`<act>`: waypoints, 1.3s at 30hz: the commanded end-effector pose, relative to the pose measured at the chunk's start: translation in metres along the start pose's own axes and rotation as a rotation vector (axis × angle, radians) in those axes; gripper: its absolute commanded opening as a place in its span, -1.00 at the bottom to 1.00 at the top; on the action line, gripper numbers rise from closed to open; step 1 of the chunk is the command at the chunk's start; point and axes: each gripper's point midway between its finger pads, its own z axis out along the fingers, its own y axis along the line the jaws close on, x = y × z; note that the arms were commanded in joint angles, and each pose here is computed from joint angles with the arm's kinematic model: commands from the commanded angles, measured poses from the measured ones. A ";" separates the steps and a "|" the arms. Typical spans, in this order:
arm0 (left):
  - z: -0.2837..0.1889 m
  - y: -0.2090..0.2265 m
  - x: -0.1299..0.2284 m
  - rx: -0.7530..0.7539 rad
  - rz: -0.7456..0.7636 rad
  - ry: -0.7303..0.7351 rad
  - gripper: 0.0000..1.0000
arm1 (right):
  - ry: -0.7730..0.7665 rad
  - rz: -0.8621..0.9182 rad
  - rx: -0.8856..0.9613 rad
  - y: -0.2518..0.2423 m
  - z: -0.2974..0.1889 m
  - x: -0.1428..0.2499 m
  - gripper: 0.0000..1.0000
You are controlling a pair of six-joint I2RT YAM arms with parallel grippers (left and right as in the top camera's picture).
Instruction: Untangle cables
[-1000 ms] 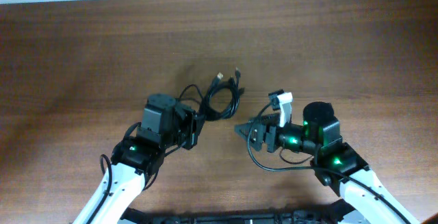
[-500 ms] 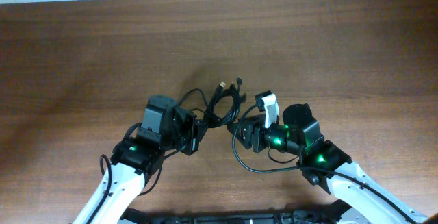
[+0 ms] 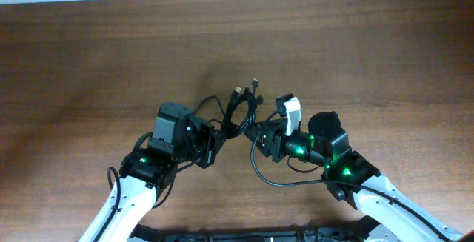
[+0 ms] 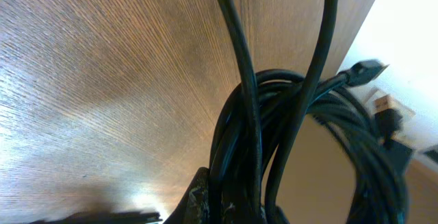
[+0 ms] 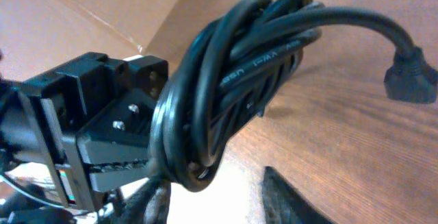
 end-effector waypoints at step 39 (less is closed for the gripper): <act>-0.021 -0.048 -0.054 0.149 0.402 -0.275 -1.00 | 0.342 0.149 -0.147 0.021 -0.012 0.069 -0.92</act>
